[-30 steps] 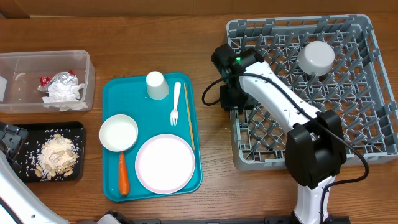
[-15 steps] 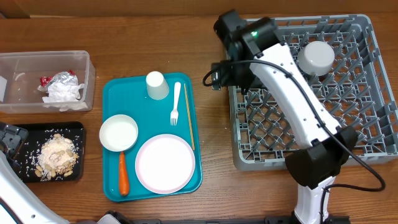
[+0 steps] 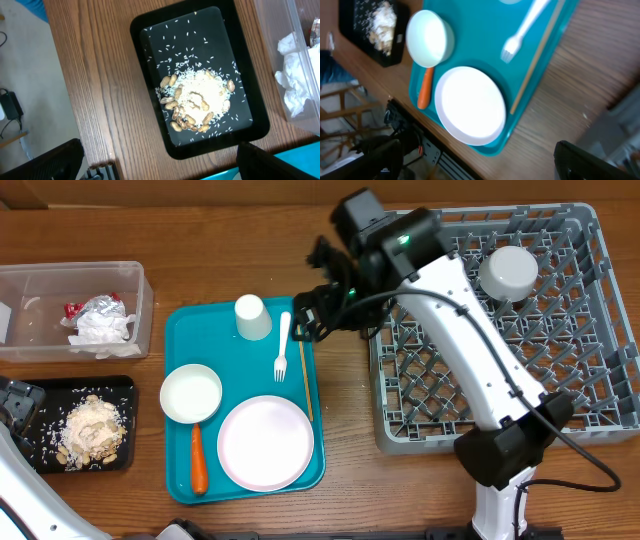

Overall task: Sort waste into correct bins and load items into the dishwasher rack
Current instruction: 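Release the rack and move the right gripper left over the tray, then lower the right gripper onto the white bowl at the tray's left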

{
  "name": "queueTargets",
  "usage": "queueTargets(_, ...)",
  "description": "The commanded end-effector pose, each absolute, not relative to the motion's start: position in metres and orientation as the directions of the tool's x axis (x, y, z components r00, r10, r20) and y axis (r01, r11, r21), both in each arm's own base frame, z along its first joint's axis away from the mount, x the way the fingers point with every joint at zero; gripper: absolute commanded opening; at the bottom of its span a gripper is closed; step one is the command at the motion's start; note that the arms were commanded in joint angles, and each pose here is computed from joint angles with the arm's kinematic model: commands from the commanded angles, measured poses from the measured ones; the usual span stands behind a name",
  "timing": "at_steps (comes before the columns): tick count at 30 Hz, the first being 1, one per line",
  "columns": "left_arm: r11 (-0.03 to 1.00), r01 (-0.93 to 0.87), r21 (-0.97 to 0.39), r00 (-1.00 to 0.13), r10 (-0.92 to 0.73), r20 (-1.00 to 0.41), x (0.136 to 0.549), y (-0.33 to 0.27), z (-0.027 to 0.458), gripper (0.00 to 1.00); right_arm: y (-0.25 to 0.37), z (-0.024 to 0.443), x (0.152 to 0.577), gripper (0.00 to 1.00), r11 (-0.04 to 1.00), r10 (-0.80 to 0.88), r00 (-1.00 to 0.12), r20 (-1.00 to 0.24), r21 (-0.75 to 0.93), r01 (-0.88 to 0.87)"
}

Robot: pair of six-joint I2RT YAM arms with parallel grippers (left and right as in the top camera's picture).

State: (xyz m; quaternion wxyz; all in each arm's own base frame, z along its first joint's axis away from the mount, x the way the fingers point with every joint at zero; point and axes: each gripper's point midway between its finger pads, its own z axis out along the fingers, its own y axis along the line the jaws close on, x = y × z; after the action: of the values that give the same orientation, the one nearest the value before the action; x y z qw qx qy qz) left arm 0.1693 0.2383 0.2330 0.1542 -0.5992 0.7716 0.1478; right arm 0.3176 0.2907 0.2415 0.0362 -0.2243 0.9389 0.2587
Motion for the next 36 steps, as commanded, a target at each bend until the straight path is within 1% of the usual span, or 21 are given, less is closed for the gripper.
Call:
queueTargets(1, 0.229, -0.973, 0.027, -0.218, -0.877, -0.427, 0.172, 0.240, 0.239, 1.00, 0.317, 0.259, 0.304, 1.00, 0.673, -0.489, -0.822, -0.291, 0.474, -0.568)
queueTargets(6, 0.229, -0.973, 0.027, -0.218, -0.877, -0.427, 0.172, 0.240, 0.239, 1.00, 0.349, 0.253, 0.298, 1.00, 0.638, -0.508, -0.797, -0.327, 0.478, -0.603)
queueTargets(10, 0.229, -0.973, 0.027, -0.218, -0.877, -0.427, 0.172, 0.240, 0.239, 1.00, 0.367, 0.230, 0.301, 1.00, 0.693, -0.475, -0.831, -0.289, 0.459, -0.556)
queueTargets(14, 0.229, -0.973, 0.027, -0.218, -0.877, -0.427, 0.172, 0.240, 0.239, 1.00, 0.392, 0.209, 0.289, 1.00, 0.668, -0.526, -0.804, -0.277, 0.451, -0.592)
queueTargets(17, 0.229, -0.973, 0.027, -0.218, -0.877, -0.428, 0.172, 0.241, 0.239, 1.00, 0.408, 0.194, 0.280, 1.00, 0.664, -0.565, -0.774, -0.285, 0.400, -0.632)
queueTargets(20, 0.229, -0.973, 0.027, -0.218, -0.877, -0.427, 0.172, 0.240, 0.239, 1.00, 0.416, 0.180, 0.279, 1.00, 0.711, -0.564, -0.772, -0.292, 0.304, -0.634)
queueTargets(23, 0.229, -0.973, 0.027, -0.218, -0.877, -0.427, 0.172, 0.240, 0.239, 1.00, 0.421, 0.167, 0.281, 1.00, 0.781, -0.510, -0.809, -0.292, 0.238, -0.578)
queueTargets(26, 0.229, -0.973, 0.027, -0.218, -0.877, -0.427, 0.172, 0.240, 0.239, 1.00, 0.429, 0.154, 0.281, 1.00, 0.820, -0.461, -0.842, -0.281, 0.228, -0.525)
queueTargets(30, 0.229, -0.973, 0.027, -0.218, -0.877, -0.427, 0.172, 0.240, 0.239, 1.00, 0.440, 0.133, 0.282, 1.00, 0.826, -0.453, -0.853, -0.261, 0.236, -0.511)
queueTargets(32, 0.229, -0.973, 0.027, -0.218, -0.877, -0.427, 0.172, 0.240, 0.239, 1.00, 0.445, 0.122, 0.281, 0.98, 0.822, -0.460, -0.853, -0.246, 0.245, -0.514)
queueTargets(36, 0.229, -0.973, 0.027, -0.218, -0.877, -0.427, 0.172, 0.240, 0.239, 1.00, 0.453, 0.108, 0.278, 0.89, 0.816, -0.470, -0.851, -0.235, 0.250, -0.521)
